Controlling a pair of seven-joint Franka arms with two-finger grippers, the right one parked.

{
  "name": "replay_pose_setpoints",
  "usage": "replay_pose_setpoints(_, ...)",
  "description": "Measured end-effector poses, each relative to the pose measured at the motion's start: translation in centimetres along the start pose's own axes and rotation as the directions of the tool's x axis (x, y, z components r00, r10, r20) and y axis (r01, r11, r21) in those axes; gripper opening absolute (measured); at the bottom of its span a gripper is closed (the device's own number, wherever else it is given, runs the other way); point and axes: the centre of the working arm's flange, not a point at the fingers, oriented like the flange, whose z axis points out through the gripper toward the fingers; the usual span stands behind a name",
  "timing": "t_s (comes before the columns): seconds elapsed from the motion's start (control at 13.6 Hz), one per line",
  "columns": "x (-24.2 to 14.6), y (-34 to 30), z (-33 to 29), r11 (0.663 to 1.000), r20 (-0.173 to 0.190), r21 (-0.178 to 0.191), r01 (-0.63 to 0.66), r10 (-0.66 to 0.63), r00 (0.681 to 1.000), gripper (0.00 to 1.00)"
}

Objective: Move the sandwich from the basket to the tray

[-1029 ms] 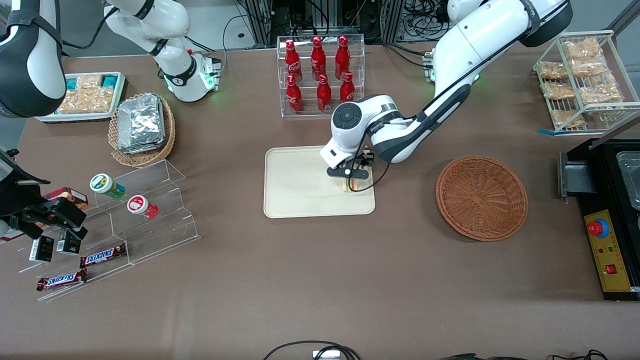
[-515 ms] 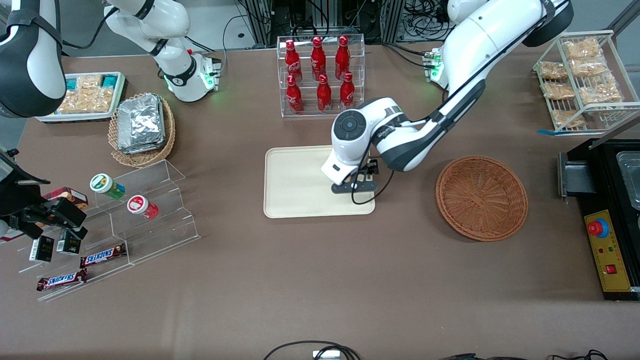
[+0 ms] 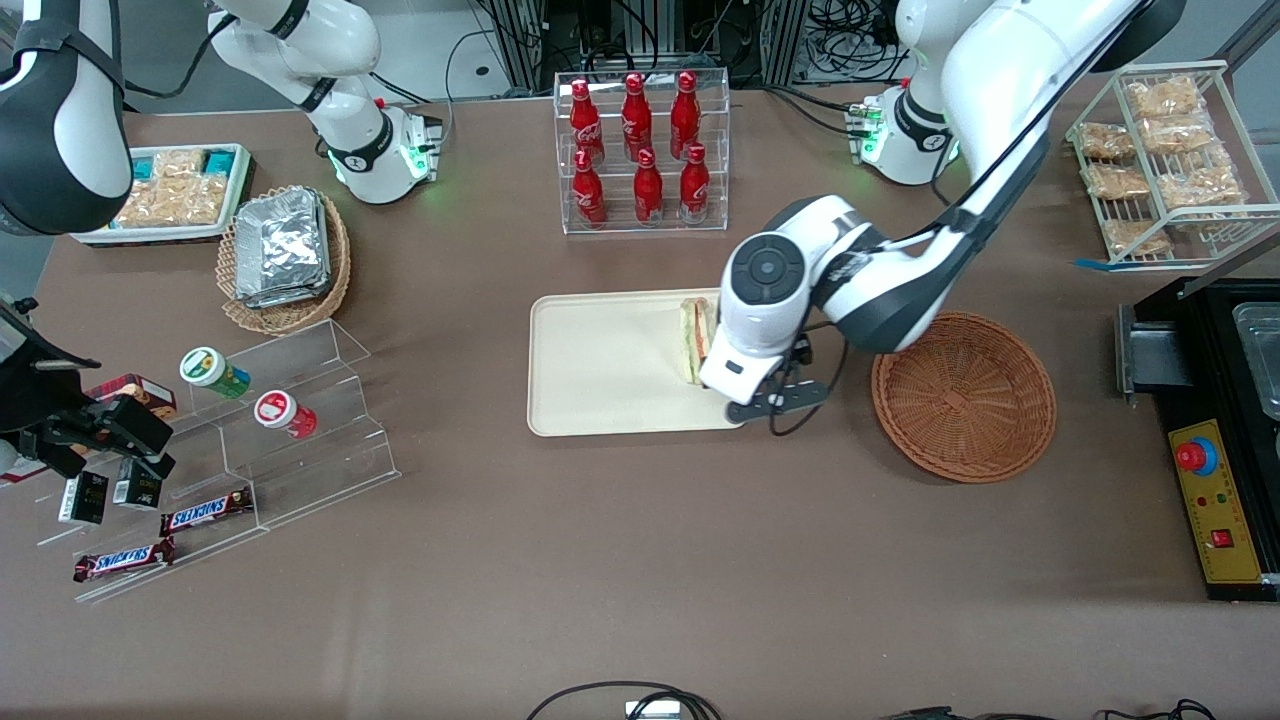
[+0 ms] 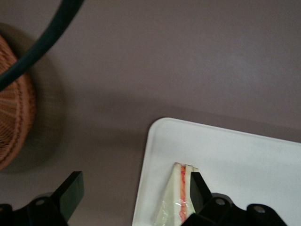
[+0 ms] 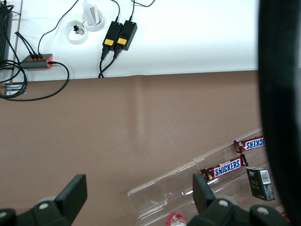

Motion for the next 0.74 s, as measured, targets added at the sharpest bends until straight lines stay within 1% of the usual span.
replay_pose_setpoints(0.15,1.6,-2.3,-1.4,0.999,-0.01,0.02,0.047,-0.047,0.999,1.0)
replay_pose_setpoints(0.29,3.3,-4.5,-3.2,0.995,-0.003,0.039,0.096,-0.096,0.995,1.0)
replay_pose_setpoints(0.44,4.9,-6.4,-5.0,0.993,0.011,0.05,0.107,-0.108,0.994,1.0)
replay_pose_setpoints(0.66,6.7,-9.6,-7.5,0.998,0.067,0.016,0.06,-0.061,0.996,1.0)
replay_pose_setpoints(0.74,7.2,-11.1,-8.2,0.999,0.082,0.012,0.042,-0.043,0.996,1.0)
